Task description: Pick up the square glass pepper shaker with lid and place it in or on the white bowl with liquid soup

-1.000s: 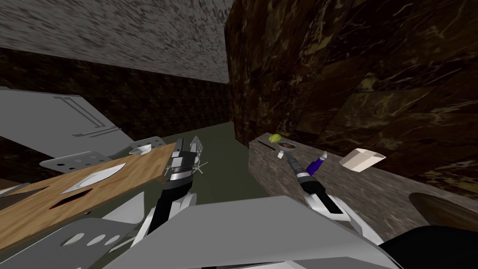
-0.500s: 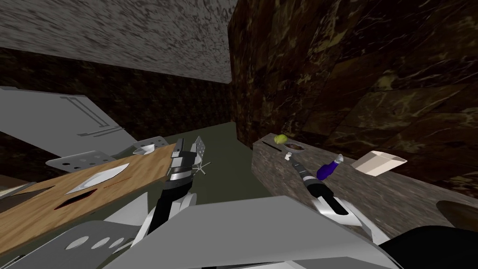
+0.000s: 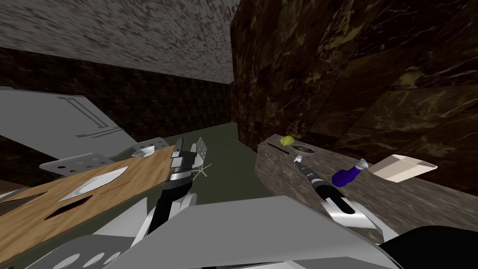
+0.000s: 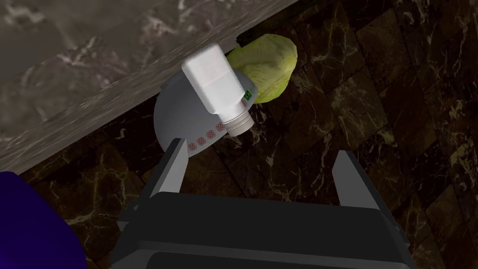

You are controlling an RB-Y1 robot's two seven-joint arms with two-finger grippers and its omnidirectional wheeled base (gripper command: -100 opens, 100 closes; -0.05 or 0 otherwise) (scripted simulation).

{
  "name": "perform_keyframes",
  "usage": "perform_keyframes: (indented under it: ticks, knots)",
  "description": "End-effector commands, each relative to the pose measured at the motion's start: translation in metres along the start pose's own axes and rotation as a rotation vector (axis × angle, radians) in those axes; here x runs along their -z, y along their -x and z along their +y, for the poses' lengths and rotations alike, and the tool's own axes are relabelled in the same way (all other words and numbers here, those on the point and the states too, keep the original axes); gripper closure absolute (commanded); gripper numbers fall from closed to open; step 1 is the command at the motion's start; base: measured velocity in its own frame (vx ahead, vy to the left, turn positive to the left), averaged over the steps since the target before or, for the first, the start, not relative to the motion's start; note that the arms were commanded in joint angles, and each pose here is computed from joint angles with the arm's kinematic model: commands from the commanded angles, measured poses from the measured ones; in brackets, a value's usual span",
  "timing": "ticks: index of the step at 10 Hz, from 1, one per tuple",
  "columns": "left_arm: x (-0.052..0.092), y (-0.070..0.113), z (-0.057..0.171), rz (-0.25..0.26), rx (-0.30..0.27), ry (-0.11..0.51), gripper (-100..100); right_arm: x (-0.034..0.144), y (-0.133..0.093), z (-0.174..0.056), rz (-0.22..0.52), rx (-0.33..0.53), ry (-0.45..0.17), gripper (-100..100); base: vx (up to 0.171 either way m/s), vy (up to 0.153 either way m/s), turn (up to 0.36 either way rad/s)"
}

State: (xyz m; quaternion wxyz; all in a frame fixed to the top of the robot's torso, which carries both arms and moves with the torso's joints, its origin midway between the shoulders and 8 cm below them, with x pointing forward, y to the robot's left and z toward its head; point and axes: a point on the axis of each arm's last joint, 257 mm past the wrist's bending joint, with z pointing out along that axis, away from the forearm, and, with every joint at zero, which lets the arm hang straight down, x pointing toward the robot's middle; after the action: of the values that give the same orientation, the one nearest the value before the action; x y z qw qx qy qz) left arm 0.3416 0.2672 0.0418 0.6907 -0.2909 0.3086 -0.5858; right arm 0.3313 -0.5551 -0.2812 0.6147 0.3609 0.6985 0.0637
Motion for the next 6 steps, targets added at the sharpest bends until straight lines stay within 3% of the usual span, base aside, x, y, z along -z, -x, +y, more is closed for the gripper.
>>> perform_keyframes:
  ticks: [1, 4, 5, 6]
  knots:
    - [0.000, 0.000, 0.000, 0.000, 0.000, 0.000, 0, -0.002, 0.006, -0.026, 0.011, 0.069, -0.052, -100, 0.105, 0.120, -0.013]
    - [0.000, 0.000, 0.000, 0.000, 0.000, 0.000, 0, -0.008, 0.022, -0.077, 0.038, 0.201, -0.161, -100, 0.139, 0.106, -0.029]
    - [0.000, 0.000, 0.000, 0.000, 0.000, 0.000, 0, -0.008, 0.022, -0.077, 0.038, 0.201, -0.161, -100, 0.109, 0.066, -0.011]
    - [0.000, 0.000, 0.000, 0.000, 0.000, 0.000, 0, -0.009, 0.029, -0.091, 0.045, 0.246, -0.193, -100, 0.090, 0.052, -0.015]
